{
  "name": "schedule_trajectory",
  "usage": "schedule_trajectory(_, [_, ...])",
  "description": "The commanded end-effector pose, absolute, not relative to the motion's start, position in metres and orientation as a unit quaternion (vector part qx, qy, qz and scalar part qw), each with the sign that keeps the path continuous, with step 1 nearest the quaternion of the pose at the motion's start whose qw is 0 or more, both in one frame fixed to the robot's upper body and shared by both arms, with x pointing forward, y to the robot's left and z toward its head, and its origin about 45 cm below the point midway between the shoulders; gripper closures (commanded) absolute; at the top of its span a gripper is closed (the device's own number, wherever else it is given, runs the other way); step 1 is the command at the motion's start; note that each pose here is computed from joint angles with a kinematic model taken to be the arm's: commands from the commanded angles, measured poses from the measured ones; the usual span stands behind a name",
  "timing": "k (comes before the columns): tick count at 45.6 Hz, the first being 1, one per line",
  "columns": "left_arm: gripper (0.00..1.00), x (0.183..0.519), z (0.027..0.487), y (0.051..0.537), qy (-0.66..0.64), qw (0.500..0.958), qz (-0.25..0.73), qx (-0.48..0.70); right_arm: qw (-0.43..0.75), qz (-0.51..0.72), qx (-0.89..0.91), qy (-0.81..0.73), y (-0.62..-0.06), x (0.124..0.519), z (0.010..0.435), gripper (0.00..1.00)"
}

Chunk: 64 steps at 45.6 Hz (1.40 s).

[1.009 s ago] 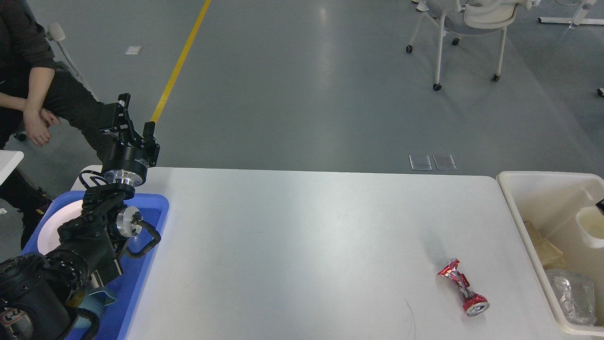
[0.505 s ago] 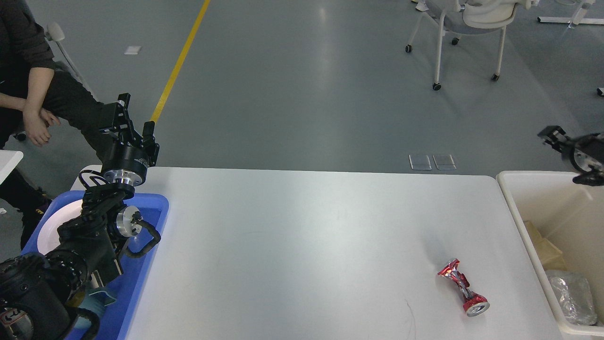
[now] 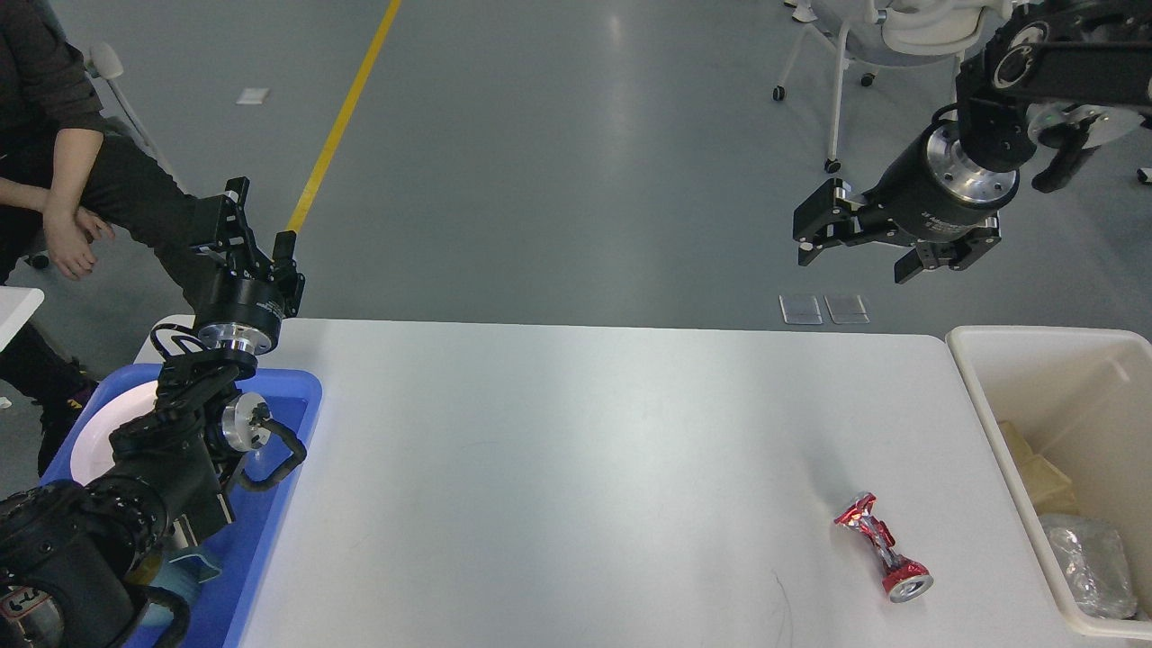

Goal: Tidy desktop
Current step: 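Raise the right gripper and move it over the red wrapper, then lower the right gripper and grasp the red snack wrapper, then lift the red wrapper and drop it into the white bin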

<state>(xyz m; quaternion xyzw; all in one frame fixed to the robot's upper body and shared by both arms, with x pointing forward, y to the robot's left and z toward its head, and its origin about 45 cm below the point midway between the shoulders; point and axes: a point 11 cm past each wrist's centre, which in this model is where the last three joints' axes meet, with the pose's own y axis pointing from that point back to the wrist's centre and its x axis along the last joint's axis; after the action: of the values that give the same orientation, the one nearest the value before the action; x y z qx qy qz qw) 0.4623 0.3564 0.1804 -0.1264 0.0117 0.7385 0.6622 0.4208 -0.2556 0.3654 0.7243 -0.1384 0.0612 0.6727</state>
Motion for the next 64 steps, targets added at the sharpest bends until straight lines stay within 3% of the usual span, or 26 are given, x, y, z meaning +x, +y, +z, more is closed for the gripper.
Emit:
schedule_trajectory(1, [0.03, 0.462, 0.18, 0.356, 0.012, 0.662, 0.738, -0.126, 0.66, 0.051, 0.747, -0.068, -0.231, 0.406, 0.372, 0.0])
schedule_trajectory(6, [0.03, 0.462, 0.18, 0.356, 0.012, 0.662, 0.738, -0.126, 0.657, 0.033, 0.75, -0.071, -0.237, 0.405, 0.351, 0.0])
schedule_trajectory(13, [0.04, 0.462, 0.18, 0.356, 0.012, 0.662, 0.739, -0.126, 0.671, -0.033, 0.736, -0.083, -0.27, 0.388, 0.266, 0.0])
schedule_trajectory(23, [0.03, 0.462, 0.179, 0.356, 0.013, 0.662, 0.738, -0.126, 0.731, -0.007, 0.673, -0.112, -0.319, 0.357, 0.161, 0.0])
schedule_trajectory(35, [0.04, 0.462, 0.179, 0.356, 0.013, 0.662, 0.738, -0.126, 0.736, -0.021, 0.665, -0.127, -0.319, 0.348, 0.104, 0.0])
schedule_trajectory(54, [0.03, 0.462, 0.179, 0.356, 0.013, 0.662, 0.738, -0.126, 0.742, -0.039, 0.651, -0.153, -0.337, 0.338, 0.071, 0.02])
schedule_trajectory(56, [0.03, 0.462, 0.179, 0.356, 0.013, 0.662, 0.738, -0.126, 0.741, -0.041, 0.652, -0.153, -0.337, 0.336, 0.07, 0.1])
schedule_trajectory(58, [0.04, 0.462, 0.179, 0.356, 0.013, 0.662, 0.738, -0.126, 0.741, -0.043, 0.653, -0.151, -0.336, 0.335, 0.069, 0.25])
schedule_trajectory(64, [0.04, 0.462, 0.179, 0.356, 0.013, 0.662, 0.738, -0.126, 0.739, -0.053, 0.658, -0.133, -0.331, 0.327, 0.067, 0.93])
